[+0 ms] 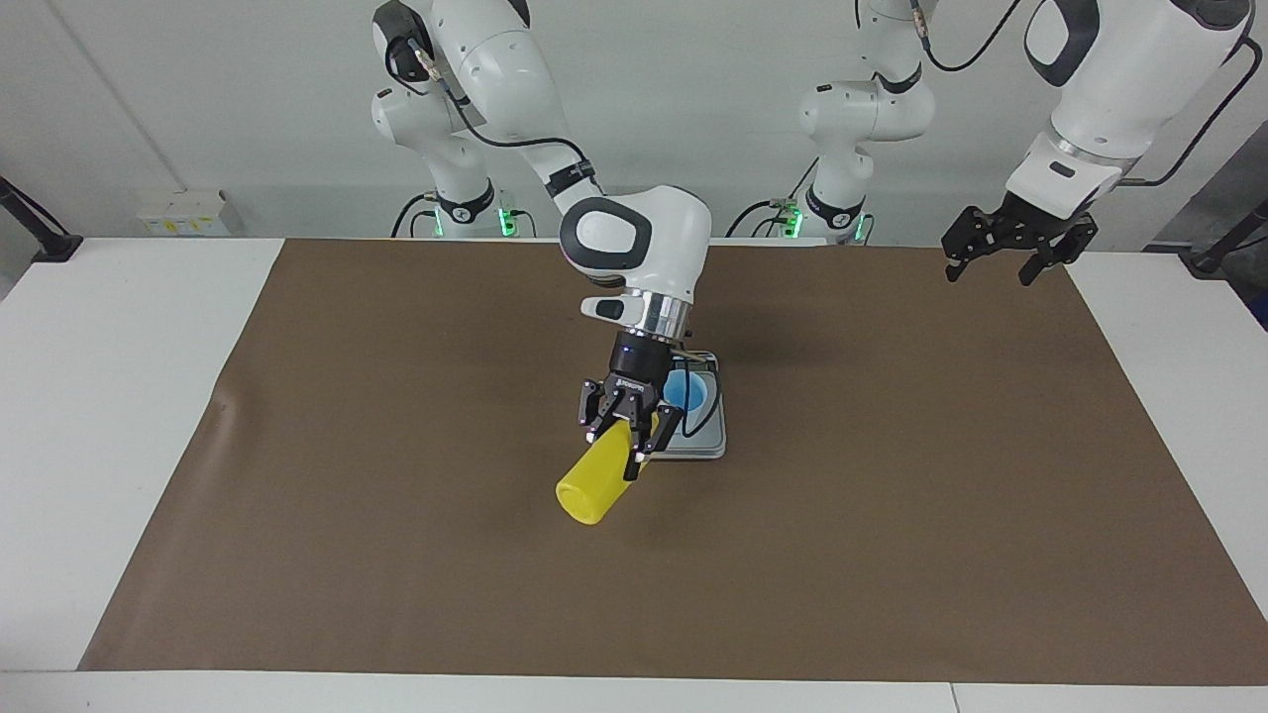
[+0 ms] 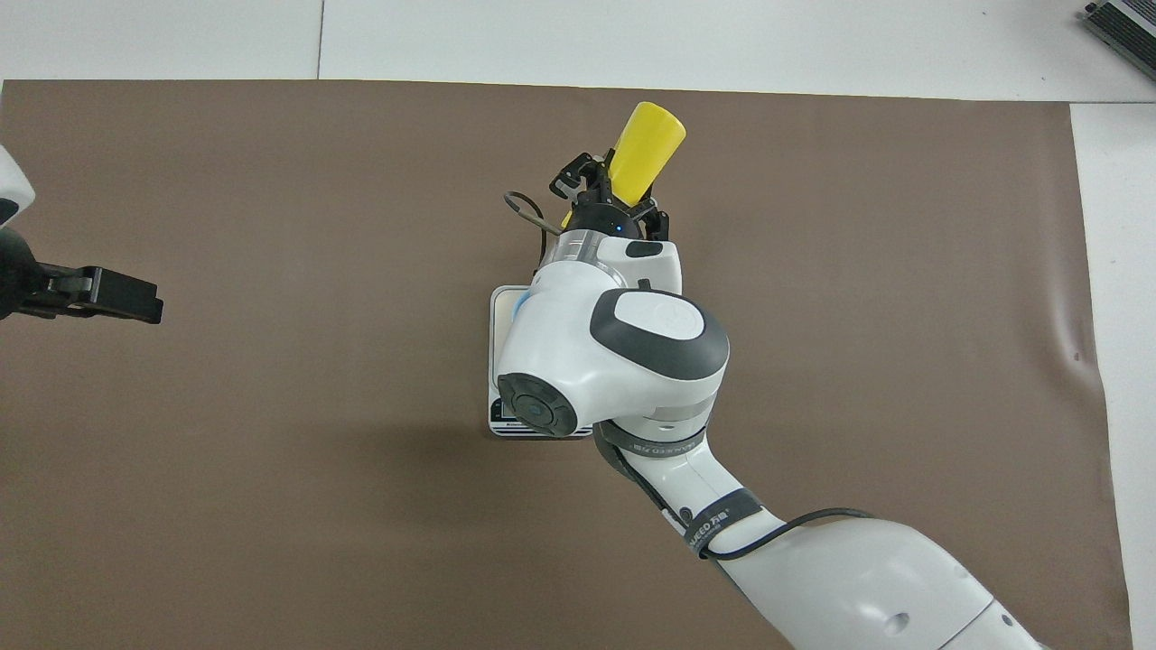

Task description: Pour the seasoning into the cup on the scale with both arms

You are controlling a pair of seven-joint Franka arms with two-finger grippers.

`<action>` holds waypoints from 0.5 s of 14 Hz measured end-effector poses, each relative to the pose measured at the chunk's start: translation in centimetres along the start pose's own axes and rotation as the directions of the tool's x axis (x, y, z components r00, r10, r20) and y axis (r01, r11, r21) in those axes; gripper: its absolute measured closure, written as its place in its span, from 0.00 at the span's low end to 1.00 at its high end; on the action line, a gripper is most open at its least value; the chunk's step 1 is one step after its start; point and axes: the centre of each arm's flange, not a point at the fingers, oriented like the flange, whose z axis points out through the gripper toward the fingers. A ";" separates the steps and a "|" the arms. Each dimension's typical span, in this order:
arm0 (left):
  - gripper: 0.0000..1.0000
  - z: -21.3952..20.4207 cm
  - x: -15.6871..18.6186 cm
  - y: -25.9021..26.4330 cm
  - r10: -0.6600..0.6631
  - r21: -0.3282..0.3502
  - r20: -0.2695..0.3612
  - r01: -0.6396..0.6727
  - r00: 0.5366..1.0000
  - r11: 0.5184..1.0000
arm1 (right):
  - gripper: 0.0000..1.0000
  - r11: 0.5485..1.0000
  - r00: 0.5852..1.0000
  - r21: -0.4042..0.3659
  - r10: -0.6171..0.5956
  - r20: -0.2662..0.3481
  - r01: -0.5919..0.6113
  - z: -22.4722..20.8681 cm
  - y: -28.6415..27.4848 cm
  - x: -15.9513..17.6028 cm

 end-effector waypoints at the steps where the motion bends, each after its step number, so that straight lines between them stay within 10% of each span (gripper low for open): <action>1: 0.00 0.0 0.0 0.0 0.000 0.000 0.000 0.000 1.000 1.000 | 0.44 1.000 1.000 -0.001 -0.008 -0.002 0.008 0.0 0.0 -0.4; 7: 0.00 0.0 0.0 0.0 0.000 0.000 0.000 0.000 1.000 1.000 | 0.44 0.999 0.999 -0.014 -0.047 -0.005 0.047 -0.4 -0.4 -2.9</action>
